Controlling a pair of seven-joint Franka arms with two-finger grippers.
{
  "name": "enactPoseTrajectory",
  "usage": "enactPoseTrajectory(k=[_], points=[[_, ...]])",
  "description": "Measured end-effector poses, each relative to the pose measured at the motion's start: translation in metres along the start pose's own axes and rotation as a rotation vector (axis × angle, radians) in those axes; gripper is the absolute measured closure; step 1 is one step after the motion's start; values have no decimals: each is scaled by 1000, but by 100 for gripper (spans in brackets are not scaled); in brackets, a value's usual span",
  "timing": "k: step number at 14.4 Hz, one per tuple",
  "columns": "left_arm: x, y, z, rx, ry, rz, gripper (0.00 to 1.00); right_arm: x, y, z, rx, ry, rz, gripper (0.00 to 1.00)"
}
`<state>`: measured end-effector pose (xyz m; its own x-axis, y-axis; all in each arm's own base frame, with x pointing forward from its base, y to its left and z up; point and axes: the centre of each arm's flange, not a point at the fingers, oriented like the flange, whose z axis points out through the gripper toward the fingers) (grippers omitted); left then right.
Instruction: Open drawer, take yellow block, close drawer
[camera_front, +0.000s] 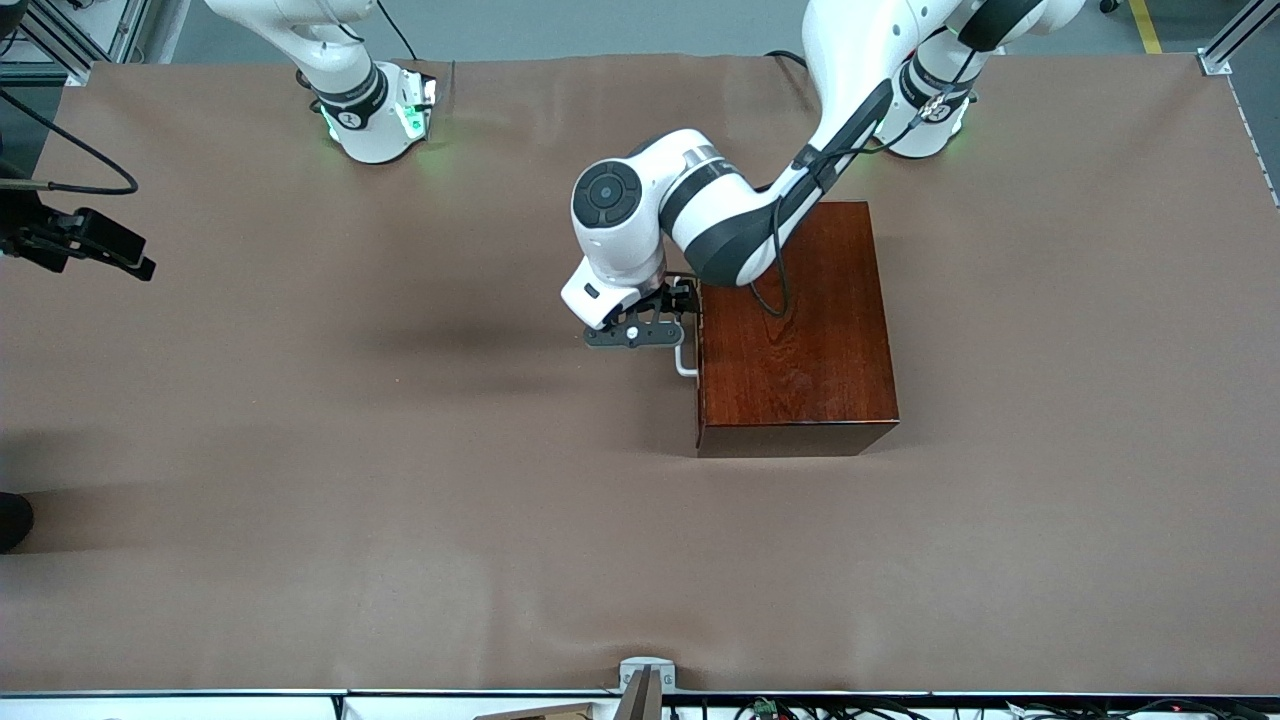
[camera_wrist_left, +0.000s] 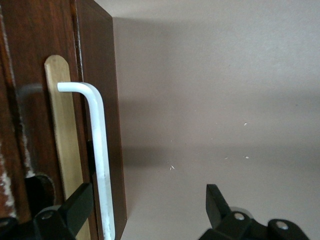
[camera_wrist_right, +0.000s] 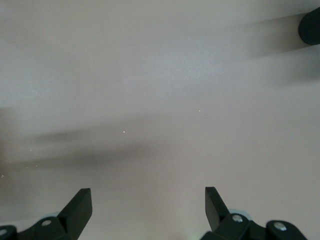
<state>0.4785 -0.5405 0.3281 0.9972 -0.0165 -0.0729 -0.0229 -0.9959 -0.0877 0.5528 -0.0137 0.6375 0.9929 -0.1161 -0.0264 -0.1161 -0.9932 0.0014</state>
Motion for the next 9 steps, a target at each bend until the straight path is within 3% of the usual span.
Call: enactPoseTrajectory(k=[9], points=[[-2,3,22,39,-23,16,0,2,0,1,0,4,0,0]])
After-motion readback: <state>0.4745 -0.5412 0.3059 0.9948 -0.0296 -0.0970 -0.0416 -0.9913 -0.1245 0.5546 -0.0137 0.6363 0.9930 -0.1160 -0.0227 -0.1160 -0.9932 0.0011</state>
